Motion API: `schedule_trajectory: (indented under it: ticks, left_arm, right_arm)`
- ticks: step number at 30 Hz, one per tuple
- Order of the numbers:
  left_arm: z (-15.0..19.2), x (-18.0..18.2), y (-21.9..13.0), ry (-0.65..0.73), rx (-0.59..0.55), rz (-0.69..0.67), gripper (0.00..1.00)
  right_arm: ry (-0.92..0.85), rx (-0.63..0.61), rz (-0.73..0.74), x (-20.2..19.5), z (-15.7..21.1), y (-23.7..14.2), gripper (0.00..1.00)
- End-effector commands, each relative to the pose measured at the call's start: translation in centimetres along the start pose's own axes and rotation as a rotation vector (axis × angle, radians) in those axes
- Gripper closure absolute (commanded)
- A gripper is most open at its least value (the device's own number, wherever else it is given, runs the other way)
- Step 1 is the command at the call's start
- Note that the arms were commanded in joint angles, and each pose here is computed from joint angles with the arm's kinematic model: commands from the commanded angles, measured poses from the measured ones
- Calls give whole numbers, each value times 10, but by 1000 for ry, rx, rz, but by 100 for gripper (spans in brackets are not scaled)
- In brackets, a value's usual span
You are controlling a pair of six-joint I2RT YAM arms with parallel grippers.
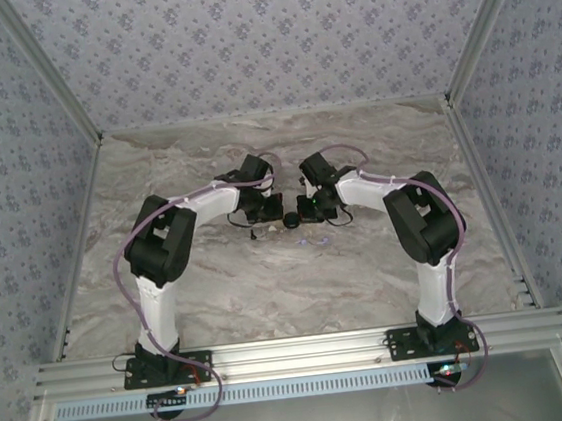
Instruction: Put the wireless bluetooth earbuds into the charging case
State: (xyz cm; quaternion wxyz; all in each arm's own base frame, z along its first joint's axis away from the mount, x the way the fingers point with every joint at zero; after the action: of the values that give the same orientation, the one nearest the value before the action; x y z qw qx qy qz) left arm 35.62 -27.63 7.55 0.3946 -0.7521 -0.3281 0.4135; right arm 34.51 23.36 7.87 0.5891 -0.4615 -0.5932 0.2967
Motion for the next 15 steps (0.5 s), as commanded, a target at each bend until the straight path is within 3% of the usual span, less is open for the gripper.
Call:
schedule_trajectory:
  ticks: [1, 8, 15]
  left_arm:
    - [18, -3, -4, -16, 54, -17, 98]
    - [16, -1, -25, -27, -10, -73, 91]
    - [9, 0, -49, -83, -144, -17, 80]
  right_arm:
    - [-5, 10, 27, 1, -2, 3, 98]
    - [1, -16, 16, -3, 0, -12, 91]
    - [43, -18, -123, -5, 0, -30, 82]
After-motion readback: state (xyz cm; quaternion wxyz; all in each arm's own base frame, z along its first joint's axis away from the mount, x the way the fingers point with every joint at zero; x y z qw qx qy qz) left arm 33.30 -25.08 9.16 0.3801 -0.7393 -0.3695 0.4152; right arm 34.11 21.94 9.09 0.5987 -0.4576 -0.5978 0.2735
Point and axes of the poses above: each hand's point on the last joint's axis, 136 mm out from that joint toward the fingers, its own y axis out along the fingers, its own x axis along the line the jaws close on, z = x × y, the point moved 6 cm from there along -y, back along the fingers, and after that the axes turned 15 degrees about y, right-handed, at the moved point
